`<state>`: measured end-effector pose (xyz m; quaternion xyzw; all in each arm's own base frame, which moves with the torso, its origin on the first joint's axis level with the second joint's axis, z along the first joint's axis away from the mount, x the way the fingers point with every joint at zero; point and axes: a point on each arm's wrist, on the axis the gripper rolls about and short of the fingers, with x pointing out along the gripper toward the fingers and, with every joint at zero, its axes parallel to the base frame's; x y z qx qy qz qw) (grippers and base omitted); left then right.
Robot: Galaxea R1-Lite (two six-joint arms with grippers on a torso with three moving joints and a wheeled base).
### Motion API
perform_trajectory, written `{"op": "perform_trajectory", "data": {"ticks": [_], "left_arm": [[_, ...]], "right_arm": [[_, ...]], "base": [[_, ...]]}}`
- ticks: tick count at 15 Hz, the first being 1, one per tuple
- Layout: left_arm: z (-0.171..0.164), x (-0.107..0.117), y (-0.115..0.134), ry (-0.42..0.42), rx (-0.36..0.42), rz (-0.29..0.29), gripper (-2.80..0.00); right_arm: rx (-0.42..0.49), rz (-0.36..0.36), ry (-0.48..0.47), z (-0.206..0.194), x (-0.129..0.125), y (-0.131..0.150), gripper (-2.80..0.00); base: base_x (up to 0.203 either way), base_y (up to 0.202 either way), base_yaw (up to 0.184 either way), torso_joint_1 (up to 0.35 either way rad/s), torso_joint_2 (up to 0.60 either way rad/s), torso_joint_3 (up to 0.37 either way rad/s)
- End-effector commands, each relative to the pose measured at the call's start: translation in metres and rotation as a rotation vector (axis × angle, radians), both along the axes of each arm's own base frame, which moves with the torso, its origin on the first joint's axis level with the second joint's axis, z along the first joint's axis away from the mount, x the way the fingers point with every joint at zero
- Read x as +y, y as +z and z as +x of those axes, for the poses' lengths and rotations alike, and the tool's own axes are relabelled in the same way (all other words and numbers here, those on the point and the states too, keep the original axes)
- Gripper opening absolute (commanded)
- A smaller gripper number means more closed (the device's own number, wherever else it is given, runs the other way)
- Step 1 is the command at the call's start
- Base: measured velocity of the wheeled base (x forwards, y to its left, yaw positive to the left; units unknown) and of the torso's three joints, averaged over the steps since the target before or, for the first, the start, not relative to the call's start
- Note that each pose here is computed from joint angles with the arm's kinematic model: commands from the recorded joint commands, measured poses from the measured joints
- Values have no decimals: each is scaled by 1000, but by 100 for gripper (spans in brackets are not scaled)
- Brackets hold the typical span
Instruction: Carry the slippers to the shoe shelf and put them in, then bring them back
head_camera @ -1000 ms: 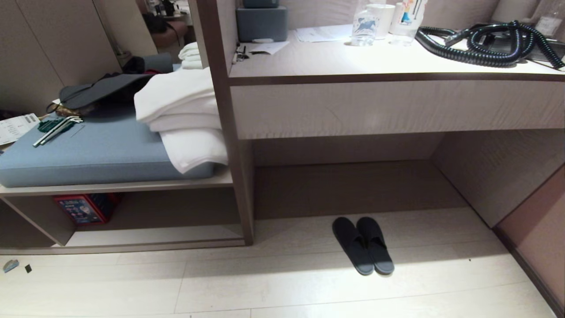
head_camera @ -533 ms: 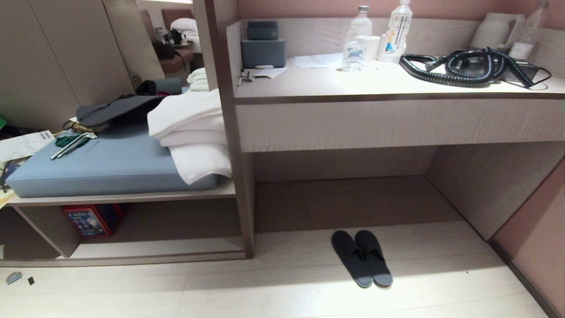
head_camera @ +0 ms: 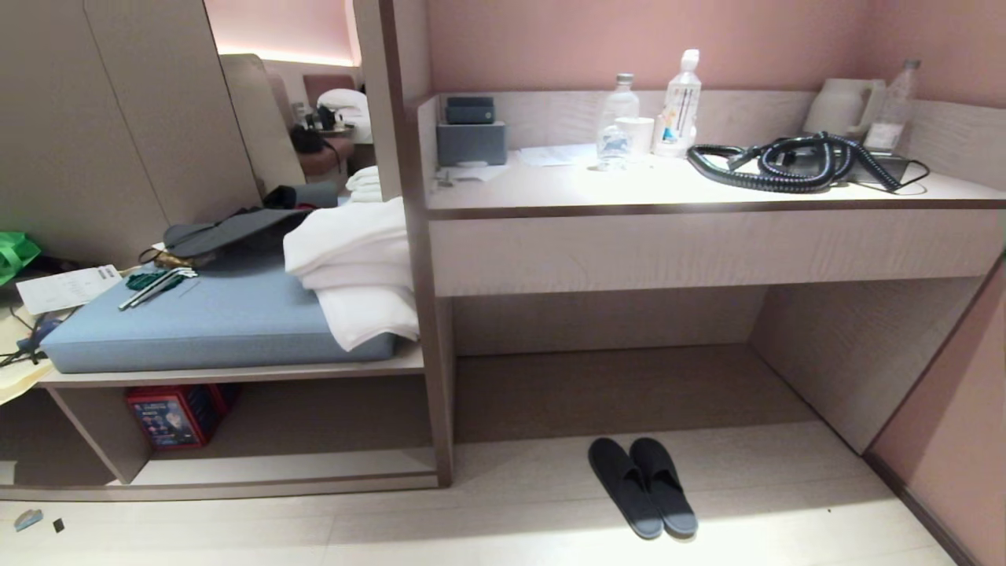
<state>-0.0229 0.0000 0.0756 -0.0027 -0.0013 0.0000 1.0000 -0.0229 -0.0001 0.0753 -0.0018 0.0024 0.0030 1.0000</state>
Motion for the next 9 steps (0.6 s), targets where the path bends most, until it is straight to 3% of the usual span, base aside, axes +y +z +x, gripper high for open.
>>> {"op": "perform_trajectory", "data": {"ticks": [1, 9], "left_arm": [[0, 0, 0, 0, -1, -1, -280], [0, 0, 0, 0, -1, 1, -280]], "right_arm": [[2, -1, 0, 0, 0, 0, -280], [1, 8, -2, 0, 0, 0, -280]], "base": [[0, 0, 0, 3, 0, 159], [0, 0, 0, 1, 1, 25]]}}
